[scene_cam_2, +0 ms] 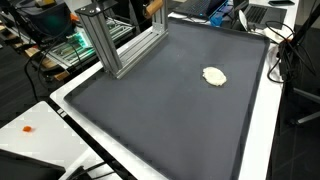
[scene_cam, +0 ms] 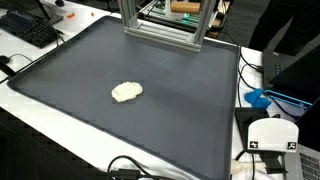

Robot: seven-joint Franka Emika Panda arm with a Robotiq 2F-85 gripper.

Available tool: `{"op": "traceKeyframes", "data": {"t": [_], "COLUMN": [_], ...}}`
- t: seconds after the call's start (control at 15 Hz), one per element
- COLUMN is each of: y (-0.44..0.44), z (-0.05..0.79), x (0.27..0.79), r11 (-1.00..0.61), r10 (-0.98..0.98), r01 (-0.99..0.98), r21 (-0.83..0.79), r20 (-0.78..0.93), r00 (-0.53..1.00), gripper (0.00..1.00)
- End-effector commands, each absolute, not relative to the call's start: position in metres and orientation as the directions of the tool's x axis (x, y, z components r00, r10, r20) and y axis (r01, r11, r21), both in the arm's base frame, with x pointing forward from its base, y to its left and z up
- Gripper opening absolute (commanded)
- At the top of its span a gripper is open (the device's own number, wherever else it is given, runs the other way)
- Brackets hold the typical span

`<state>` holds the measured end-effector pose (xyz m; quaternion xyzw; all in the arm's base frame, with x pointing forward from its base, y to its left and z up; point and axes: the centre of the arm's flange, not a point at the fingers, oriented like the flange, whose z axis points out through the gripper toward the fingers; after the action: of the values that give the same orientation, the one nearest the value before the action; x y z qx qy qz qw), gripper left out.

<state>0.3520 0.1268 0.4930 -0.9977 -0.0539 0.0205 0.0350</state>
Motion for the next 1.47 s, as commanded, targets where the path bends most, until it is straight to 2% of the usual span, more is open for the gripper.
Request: {"op": "traceKeyframes", "data": {"t": [0.0, 1.0, 1.07, 1.13, 1.4], "y": [0.130, 0.136, 0.136, 0.137, 0.139], "z": [0.484, 0.469, 0.469, 0.470, 0.474], "x": [0.333, 0.315, 0.315, 0.314, 0.313], "r11": [-0.988, -0.990, -0.990, -0.990, -0.988], "r10": [0.124, 0.124, 0.125, 0.127, 0.130], "r01": [0.119, 0.121, 0.121, 0.122, 0.127], "r21": [-0.096, -0.071, -0.070, -0.074, -0.084], "r20": [-0.047, -0.053, -0.053, -0.054, -0.043], "r00": [0.991, 0.991, 0.991, 0.990, 0.991], "gripper": [0.22, 0.22, 0.72, 0.73, 0.99]}}
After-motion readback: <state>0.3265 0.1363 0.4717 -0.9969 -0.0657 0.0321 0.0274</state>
